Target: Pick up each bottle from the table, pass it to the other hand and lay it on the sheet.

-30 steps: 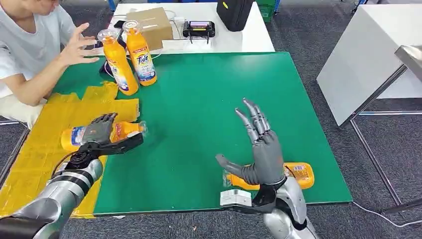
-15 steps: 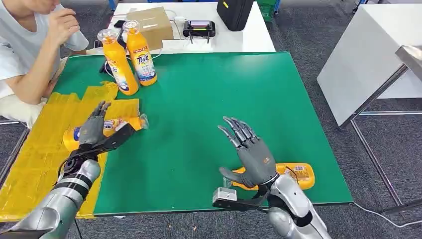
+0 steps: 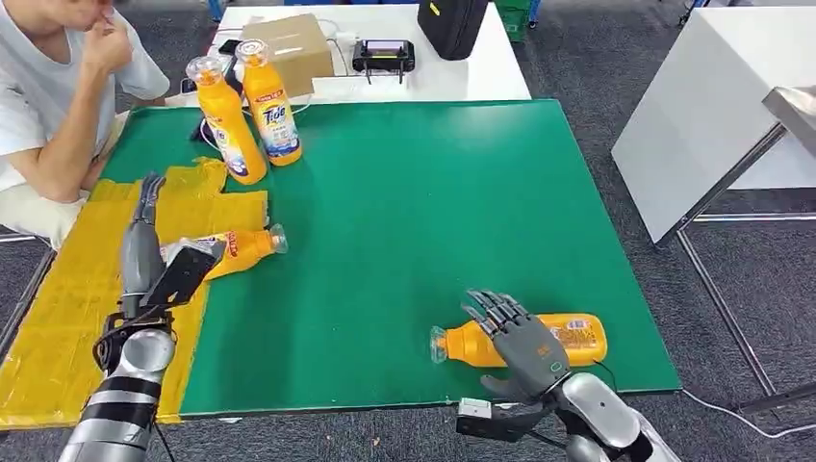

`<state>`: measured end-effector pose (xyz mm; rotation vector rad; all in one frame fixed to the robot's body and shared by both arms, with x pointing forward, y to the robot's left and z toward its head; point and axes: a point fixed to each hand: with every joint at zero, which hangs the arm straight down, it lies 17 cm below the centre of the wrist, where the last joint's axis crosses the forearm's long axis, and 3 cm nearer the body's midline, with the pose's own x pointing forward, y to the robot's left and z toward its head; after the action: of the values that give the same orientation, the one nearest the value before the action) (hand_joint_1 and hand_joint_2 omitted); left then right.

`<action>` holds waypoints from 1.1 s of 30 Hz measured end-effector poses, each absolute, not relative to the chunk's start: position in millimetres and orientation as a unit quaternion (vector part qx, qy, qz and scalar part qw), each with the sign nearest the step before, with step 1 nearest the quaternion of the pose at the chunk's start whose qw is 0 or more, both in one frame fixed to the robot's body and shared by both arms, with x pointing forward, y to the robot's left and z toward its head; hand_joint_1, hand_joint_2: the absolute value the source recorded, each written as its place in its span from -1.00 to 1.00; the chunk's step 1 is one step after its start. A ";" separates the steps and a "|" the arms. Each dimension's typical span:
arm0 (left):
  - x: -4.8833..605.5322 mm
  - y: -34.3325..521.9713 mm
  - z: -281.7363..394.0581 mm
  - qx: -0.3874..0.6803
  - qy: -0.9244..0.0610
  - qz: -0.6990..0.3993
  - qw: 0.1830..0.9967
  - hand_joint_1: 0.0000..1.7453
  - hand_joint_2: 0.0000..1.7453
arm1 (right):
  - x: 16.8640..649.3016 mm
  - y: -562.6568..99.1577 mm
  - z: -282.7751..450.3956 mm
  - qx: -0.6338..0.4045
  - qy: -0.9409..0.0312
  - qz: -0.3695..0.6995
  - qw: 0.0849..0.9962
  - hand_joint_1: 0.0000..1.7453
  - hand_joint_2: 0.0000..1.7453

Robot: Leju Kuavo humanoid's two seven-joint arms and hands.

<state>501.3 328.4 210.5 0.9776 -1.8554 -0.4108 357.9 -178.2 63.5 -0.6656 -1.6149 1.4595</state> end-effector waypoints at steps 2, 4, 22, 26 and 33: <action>498.1 326.4 216.5 0.401 -0.766 -0.165 0.475 -1.00 1.00 | 357.3 -180.7 60.3 -0.266 -0.641 0.585 0.421 -1.00 1.00; 495.9 325.6 219.8 0.400 -0.768 -0.163 0.472 -1.00 1.00 | 357.5 -183.0 58.7 -0.267 -0.638 0.586 0.422 -1.00 1.00; 462.9 273.1 220.2 0.320 -0.804 -0.149 0.479 -1.00 1.00 | 364.2 -234.1 42.5 -0.365 -0.577 0.571 0.457 -1.00 1.00; 458.6 252.0 210.5 0.283 -0.806 -0.153 0.497 -1.00 1.00 | 381.0 -268.9 39.1 -0.447 -0.521 0.567 0.455 -1.00 1.00; 451.3 239.2 201.3 0.258 -0.809 -0.136 0.511 -1.00 1.00 | 402.4 -314.4 24.4 -0.486 -0.474 0.549 0.488 -1.00 1.00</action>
<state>451.3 239.2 201.3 0.6202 -1.9471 -0.3282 402.4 -314.4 24.4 -1.1818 -1.1516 1.3337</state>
